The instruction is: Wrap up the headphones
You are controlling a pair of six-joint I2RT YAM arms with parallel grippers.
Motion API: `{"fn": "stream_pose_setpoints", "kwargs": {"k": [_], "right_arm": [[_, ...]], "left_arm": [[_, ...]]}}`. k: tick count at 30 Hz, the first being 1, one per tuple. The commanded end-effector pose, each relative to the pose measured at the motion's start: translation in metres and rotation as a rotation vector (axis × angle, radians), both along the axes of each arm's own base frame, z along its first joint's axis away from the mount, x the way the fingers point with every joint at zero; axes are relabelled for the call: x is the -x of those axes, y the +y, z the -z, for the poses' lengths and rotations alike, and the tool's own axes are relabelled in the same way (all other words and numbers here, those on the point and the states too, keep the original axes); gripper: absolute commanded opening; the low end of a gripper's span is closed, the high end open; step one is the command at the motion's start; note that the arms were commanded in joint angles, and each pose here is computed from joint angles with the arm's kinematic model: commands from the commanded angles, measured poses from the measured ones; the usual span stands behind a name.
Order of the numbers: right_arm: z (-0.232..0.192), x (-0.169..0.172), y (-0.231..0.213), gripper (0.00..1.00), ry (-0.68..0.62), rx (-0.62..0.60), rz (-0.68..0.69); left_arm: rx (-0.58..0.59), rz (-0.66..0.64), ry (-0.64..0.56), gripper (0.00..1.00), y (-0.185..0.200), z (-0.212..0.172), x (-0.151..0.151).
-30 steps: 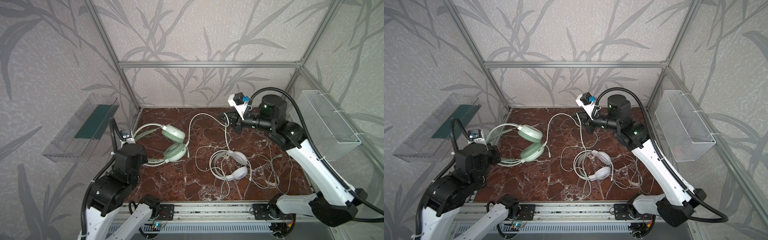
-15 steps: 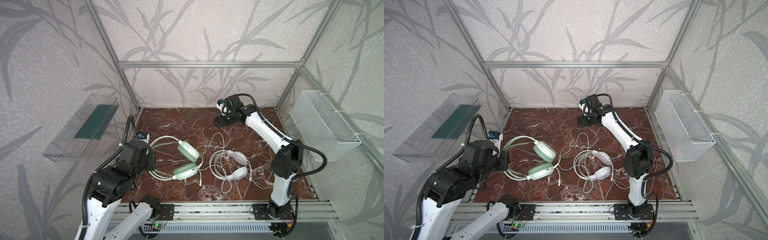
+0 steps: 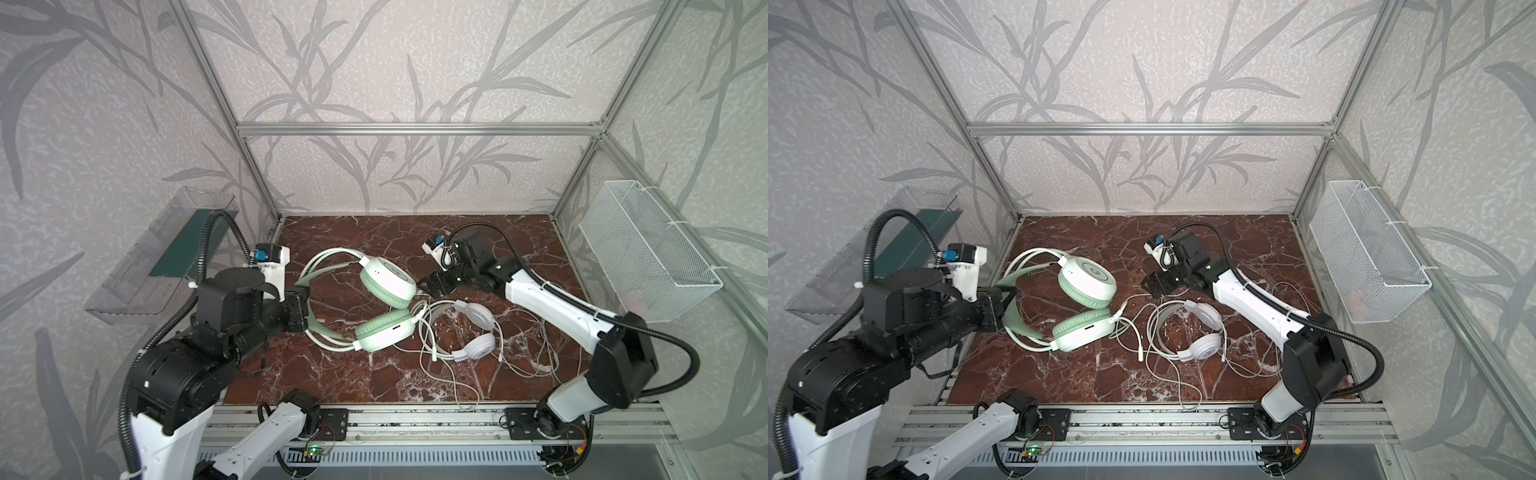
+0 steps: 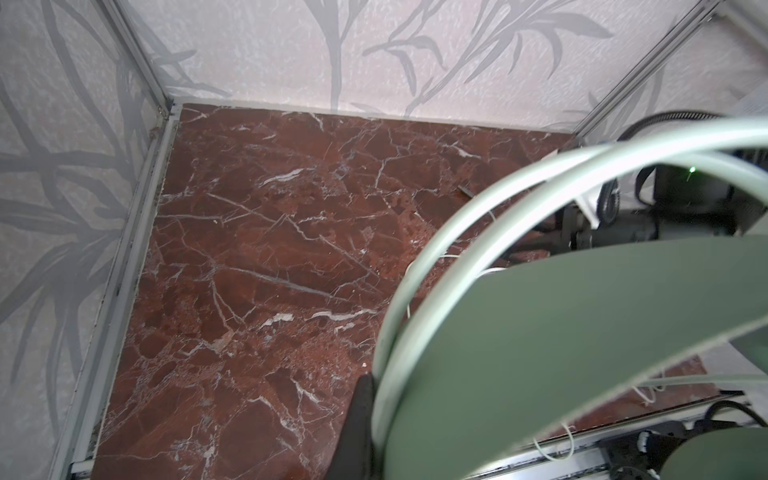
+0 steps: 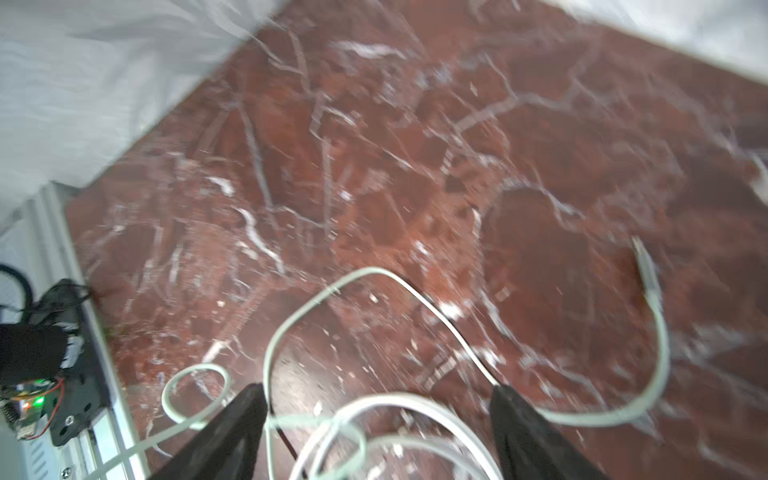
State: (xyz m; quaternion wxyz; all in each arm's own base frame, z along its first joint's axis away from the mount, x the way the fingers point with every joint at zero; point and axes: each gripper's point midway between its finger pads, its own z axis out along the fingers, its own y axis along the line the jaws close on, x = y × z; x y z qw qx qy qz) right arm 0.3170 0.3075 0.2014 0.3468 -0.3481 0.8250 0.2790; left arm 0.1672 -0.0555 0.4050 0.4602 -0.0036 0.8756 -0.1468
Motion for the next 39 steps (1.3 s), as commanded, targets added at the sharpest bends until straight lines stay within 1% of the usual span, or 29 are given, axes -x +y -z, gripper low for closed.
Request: {"fn": "stream_pose_setpoints", "kwargs": {"k": [1,4,6,11,14,16,19,25,28,31,33,34,35,36,37,39], "right_arm": [[-0.043,-0.004,0.017,0.88,-0.22,-0.229,-0.064],[-0.038,0.014,0.023,0.89,-0.202,-0.326,-0.128],[-0.029,0.017,0.024,0.88,-0.175,-0.363,-0.127],[-0.025,0.03,0.019,0.89,-0.135,-0.42,-0.121],[-0.017,0.044,0.014,0.89,-0.083,-0.379,-0.139],[-0.006,0.052,0.006,0.89,-0.055,-0.345,-0.125],[0.009,0.063,-0.002,0.89,-0.03,-0.326,-0.107],[0.037,0.076,-0.009,0.9,0.018,-0.278,-0.101],[0.051,0.086,-0.005,0.9,0.013,-0.23,-0.111],[0.068,0.088,-0.004,0.88,0.013,-0.168,-0.095],[0.08,0.088,-0.003,0.8,0.024,-0.129,-0.087],[0.087,0.088,-0.004,0.78,0.026,-0.101,-0.074],[0.093,0.089,-0.003,0.73,0.031,-0.072,-0.075],[0.098,0.092,-0.003,0.65,0.037,-0.054,-0.082],[0.102,0.094,-0.002,0.6,0.039,-0.041,-0.084],[0.107,0.097,-0.002,0.45,0.034,-0.015,-0.084]], "left_arm": [[0.111,-0.044,-0.102,0.0,0.002,-0.039,0.001],[0.134,-0.083,-0.15,0.0,0.007,-0.057,-0.001],[0.159,-0.092,-0.185,0.0,0.008,-0.072,-0.002],[0.116,-0.194,-0.249,0.0,0.026,-0.086,-0.012],[0.091,-0.226,-0.257,0.0,0.031,-0.091,-0.019],[0.086,-0.225,-0.257,0.0,0.029,-0.095,-0.023],[0.071,-0.241,-0.255,0.0,0.03,-0.101,-0.029],[0.064,-0.226,-0.229,0.0,0.02,-0.105,-0.046],[0.048,-0.234,-0.217,0.0,0.02,-0.103,-0.052],[0.034,-0.237,-0.194,0.0,0.018,-0.097,-0.058],[0.03,-0.244,-0.178,0.0,0.017,-0.093,-0.064],[0.036,-0.244,-0.172,0.0,0.017,-0.092,-0.065],[0.045,-0.242,-0.168,0.0,0.016,-0.092,-0.067],[0.054,-0.248,-0.166,0.0,0.016,-0.092,-0.07],[0.058,-0.251,-0.158,0.0,0.015,-0.091,-0.071],[0.074,-0.268,-0.152,0.0,0.017,-0.091,-0.075]]}}
